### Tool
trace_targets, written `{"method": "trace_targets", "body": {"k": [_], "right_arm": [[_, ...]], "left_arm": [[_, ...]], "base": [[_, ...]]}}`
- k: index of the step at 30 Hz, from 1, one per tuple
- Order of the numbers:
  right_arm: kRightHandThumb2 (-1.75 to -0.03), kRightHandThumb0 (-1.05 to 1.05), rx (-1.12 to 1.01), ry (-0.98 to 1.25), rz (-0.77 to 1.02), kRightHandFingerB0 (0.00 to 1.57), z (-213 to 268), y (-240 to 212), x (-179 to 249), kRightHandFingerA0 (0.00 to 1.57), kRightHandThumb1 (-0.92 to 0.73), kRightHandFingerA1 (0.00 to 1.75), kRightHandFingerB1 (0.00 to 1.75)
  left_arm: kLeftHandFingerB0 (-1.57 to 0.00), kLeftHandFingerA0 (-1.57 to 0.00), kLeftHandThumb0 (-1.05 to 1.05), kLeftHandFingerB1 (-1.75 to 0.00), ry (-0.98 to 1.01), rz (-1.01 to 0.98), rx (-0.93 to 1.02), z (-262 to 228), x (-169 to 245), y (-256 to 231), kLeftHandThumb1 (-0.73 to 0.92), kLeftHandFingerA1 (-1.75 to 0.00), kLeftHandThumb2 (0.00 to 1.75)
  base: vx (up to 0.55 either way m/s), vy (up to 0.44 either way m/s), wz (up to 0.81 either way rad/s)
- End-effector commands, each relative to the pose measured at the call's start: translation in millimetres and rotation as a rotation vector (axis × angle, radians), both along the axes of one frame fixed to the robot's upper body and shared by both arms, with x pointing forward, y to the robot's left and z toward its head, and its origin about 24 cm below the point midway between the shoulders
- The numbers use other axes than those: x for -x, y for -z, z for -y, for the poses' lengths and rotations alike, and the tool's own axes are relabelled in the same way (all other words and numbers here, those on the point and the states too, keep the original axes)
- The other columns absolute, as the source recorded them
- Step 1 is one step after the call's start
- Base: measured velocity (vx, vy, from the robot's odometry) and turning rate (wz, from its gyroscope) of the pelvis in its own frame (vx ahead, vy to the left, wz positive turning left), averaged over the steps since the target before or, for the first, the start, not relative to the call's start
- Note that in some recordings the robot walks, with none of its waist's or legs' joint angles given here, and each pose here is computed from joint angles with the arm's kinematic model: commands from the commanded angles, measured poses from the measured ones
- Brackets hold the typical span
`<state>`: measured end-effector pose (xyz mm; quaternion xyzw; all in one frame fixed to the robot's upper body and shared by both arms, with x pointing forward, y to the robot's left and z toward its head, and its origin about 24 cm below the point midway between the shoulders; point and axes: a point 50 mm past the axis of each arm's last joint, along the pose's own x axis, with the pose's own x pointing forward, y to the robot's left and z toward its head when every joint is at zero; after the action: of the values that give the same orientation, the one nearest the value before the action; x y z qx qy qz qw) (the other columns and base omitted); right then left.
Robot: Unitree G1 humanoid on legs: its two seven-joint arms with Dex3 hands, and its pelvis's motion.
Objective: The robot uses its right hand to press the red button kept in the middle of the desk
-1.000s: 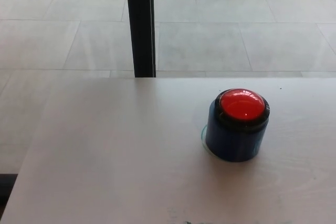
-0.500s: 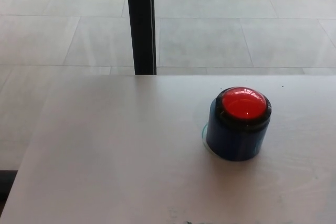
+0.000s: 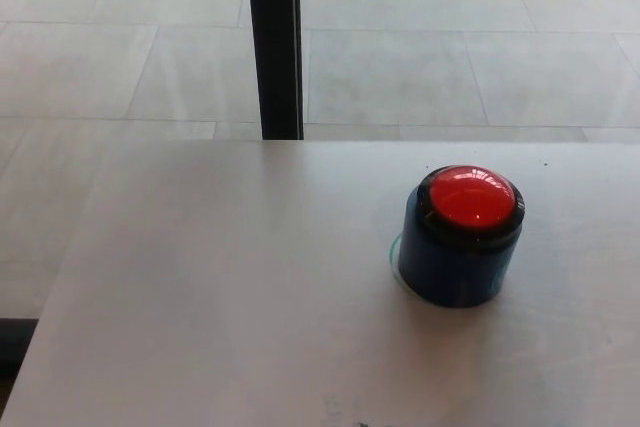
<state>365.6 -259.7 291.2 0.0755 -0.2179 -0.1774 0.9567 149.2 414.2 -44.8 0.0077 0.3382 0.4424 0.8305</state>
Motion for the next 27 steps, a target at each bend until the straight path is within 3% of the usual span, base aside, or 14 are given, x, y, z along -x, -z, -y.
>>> {"method": "trace_targets", "body": {"k": [1, 4, 5, 6, 7, 8, 9, 12, 13, 14, 19, 21, 24, 27], "right_arm": [[-1.10, -0.12, 0.067, -0.126, -0.061, 0.73, -34, 10, -13, 0.81, -0.56, 1.70, 1.34], [-1.22, -0.18, 0.085, -0.197, -0.118, 0.77, -59, 24, -25, 0.93, -0.51, 1.75, 1.41], [-1.22, -0.18, 0.085, -0.203, -0.120, 0.77, -61, 24, -26, 0.93, -0.51, 1.75, 1.41], [-1.17, -0.19, 0.091, -0.236, -0.148, 0.75, -72, 33, -30, 0.92, -0.50, 1.75, 1.39], [-1.22, -0.20, 0.095, -0.241, -0.153, 0.76, -73, 35, -30, 0.93, -0.47, 1.75, 1.39], [-1.18, -0.27, 0.104, -0.254, -0.174, 0.88, -79, 40, -32, 1.19, -0.50, 1.36, 1.15], [-1.19, -0.19, 0.117, -0.261, -0.190, 0.75, -83, 44, -33, 0.91, -0.47, 1.75, 1.41], [-1.25, -0.18, 0.123, -0.300, -0.205, 0.76, -92, 53, -36, 0.93, -0.47, 1.75, 1.44], [-1.28, -0.18, 0.122, -0.303, -0.210, 0.76, -93, 54, -36, 0.92, -0.46, 1.75, 1.47], [-1.30, -0.20, 0.125, -0.315, -0.224, 0.76, -97, 58, -38, 0.91, -0.44, 1.75, 1.50], [-1.24, -0.22, 0.131, -0.363, -0.271, 0.78, -112, 71, -43, 0.94, -0.48, 1.75, 1.46], [-1.28, -0.18, 0.124, -0.374, -0.288, 0.79, -114, 78, -42, 0.90, -0.48, 1.75, 1.47], [-1.28, -0.17, 0.136, -0.384, -0.306, 0.79, -116, 90, -40, 0.93, -0.49, 1.75, 1.48], [-1.13, -0.25, 0.182, -0.380, -0.399, 0.75, -120, 115, -35, 0.91, -0.58, 1.75, 1.46]], "left_arm": [[-0.15, -0.51, -0.36, -0.89, -0.020, -0.039, -0.016, -3, 4, -1, 0.63, -1.32, 1.05], [-0.47, -0.60, -0.41, -1.22, 0.002, -0.028, -0.020, -3, 3, -2, 0.51, -1.53, 1.16], [-0.47, -0.60, -0.41, -1.22, 0.004, -0.026, -0.020, -3, 3, -2, 0.51, -1.53, 1.16], [-0.68, -1.07, -0.40, -0.94, 0.017, -0.049, -0.048, -3, 3, -2, 0.47, -1.20, 1.14], [-0.64, -1.15, -0.39, -0.92, 0.015, -0.056, -0.052, -3, 3, -2, 0.46, -1.25, 1.13], [-0.70, -1.22, -0.40, -0.96, 0.009, -0.057, -0.049, -4, 3, -3, 0.44, -1.31, 1.13], [-0.61, -1.02, -0.36, -1.16, 0.008, -0.052, -0.047, -4, 3, -3, 0.43, -1.66, 1.15], [-0.63, -0.97, -0.37, -1.18, -0.001, -0.035, -0.044, -4, 2, -4, 0.39, -1.68, 1.20], [-0.70, -1.20, -0.40, -0.97, -0.001, -0.035, -0.044, -4, 2, -4, 0.43, -1.32, 1.15], [-0.59, -0.87, -0.37, -1.20, 0.000, -0.037, -0.044, -4, 1, -4, 0.39, -1.69, 1.21], [-0.59, -0.95, -0.37, -1.22, -0.001, -0.065, -0.049, -5, 1, -4, 0.43, -1.73, 1.18], [-0.33, -0.93, -0.35, -1.05, -0.044, -0.017, -0.007, -4, 1, -4, 0.45, -1.75, 1.21], [-0.27, -0.90, -0.34, -1.00, -0.036, -0.010, 0.002, -4, 0, -4, 0.49, -1.75, 1.21], [-0.43, -1.02, -0.38, -1.10, -0.027, -0.039, -0.014, -5, 2, -4, 0.49, -1.75, 1.17]], "base": [[0.00, 0.000, 0.00], [0.00, 0.000, 0.00], [0.00, 0.000, 0.00], [0.00, 0.000, 0.00], [0.00, 0.000, 0.00], [0.00, 0.000, 0.00], [0.00, 0.000, 0.00], [0.00, 0.000, 0.00], [0.00, 0.000, 0.00], [0.00, 0.000, 0.00], [0.00, 0.000, 0.00], [0.00, 0.000, 0.00], [0.00, 0.000, 0.00], [0.00, 0.000, 0.00]]}}
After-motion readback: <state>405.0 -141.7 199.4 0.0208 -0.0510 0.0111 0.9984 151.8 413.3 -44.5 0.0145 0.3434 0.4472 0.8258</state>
